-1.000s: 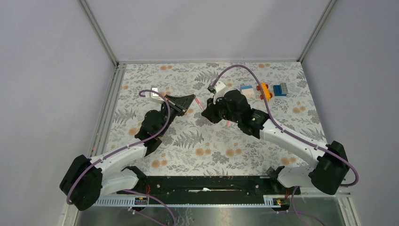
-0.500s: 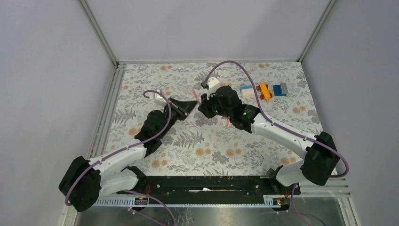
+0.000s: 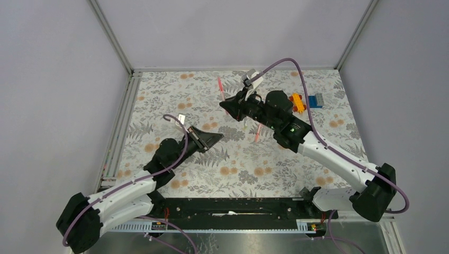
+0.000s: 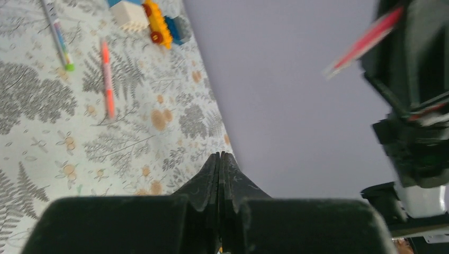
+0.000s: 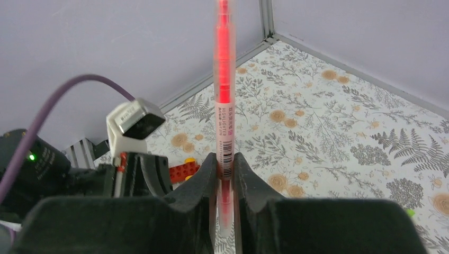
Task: Insert the pens into the pen caps
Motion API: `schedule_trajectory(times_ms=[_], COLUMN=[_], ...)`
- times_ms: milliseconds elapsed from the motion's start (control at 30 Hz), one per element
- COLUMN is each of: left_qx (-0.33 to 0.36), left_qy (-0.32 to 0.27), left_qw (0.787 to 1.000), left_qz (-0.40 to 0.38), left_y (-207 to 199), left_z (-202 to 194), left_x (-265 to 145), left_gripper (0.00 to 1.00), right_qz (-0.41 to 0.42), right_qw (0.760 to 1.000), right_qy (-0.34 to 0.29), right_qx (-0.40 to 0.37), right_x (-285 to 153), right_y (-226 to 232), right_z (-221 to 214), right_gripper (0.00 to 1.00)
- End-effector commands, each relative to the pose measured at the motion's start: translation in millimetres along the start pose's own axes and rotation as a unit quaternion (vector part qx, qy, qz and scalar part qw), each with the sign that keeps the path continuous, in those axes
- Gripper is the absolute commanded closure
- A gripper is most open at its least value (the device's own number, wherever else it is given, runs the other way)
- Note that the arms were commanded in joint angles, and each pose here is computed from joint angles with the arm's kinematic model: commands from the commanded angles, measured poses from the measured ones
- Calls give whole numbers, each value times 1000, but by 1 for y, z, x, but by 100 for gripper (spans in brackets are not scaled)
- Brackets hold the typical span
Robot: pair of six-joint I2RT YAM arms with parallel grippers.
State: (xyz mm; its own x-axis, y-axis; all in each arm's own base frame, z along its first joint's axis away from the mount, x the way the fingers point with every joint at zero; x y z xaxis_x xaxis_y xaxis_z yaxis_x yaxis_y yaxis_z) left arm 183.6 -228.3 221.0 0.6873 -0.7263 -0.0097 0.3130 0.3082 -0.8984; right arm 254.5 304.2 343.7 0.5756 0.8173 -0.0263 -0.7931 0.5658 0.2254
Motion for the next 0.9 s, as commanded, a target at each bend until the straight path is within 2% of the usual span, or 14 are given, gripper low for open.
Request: schedule_trajectory(times_ms=[0, 67, 167, 233, 300, 367, 467, 600, 867], left_qx=[49, 74, 118, 149, 187, 220, 255, 282, 280], left_qy=[-21, -23, -31, -41, -48, -52, -54, -43, -18], left_qw=[997, 994, 986, 978, 966, 954, 936, 914, 904], left_qz=[-52, -71, -112, -140, -170, -198, -238, -287, -322], left_y=[-22, -31, -52, -68, -87, -106, -132, -159, -176], left_z=[10, 13, 19, 25, 31, 36, 43, 45, 44], left_x=[-12, -18, -29, -37, -45, -52, -59, -64, -50], left_gripper=[96, 84, 51, 34, 22, 15, 16, 22, 38], right_qz=[17, 16, 36, 66, 97, 128, 176, 225, 275], right_qw=[999, 1000, 999, 998, 995, 991, 983, 971, 956], right_qy=[-32, -25, -7, 8, 21, 35, 48, 62, 72], right_qx=[-2, -2, 3, 8, 16, 26, 38, 51, 66], right_x=[-25, -36, -53, -65, -76, -87, -101, -112, -117], right_y=[10, 10, 17, 25, 34, 42, 55, 67, 78], right_z=[15, 11, 0, -10, -18, -26, -33, -39, -44], right_gripper=[100, 100, 100, 100, 100, 100, 100, 100, 100])
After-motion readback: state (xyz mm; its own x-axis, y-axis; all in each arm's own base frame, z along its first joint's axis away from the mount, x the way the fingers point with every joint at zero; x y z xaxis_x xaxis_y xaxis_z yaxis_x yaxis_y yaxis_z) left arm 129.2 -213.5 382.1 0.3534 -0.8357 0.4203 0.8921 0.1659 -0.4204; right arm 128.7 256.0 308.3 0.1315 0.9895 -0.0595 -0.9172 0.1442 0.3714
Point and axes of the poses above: each gripper's point midway between its finger pads, its own x axis out along the fingers, its own y axis along the line the jaws close on, z = x × y, the point moved 5 cm from there along -x, back along the fingers, and after that the axes turned 1 degree about x, right-handed, at the moved point
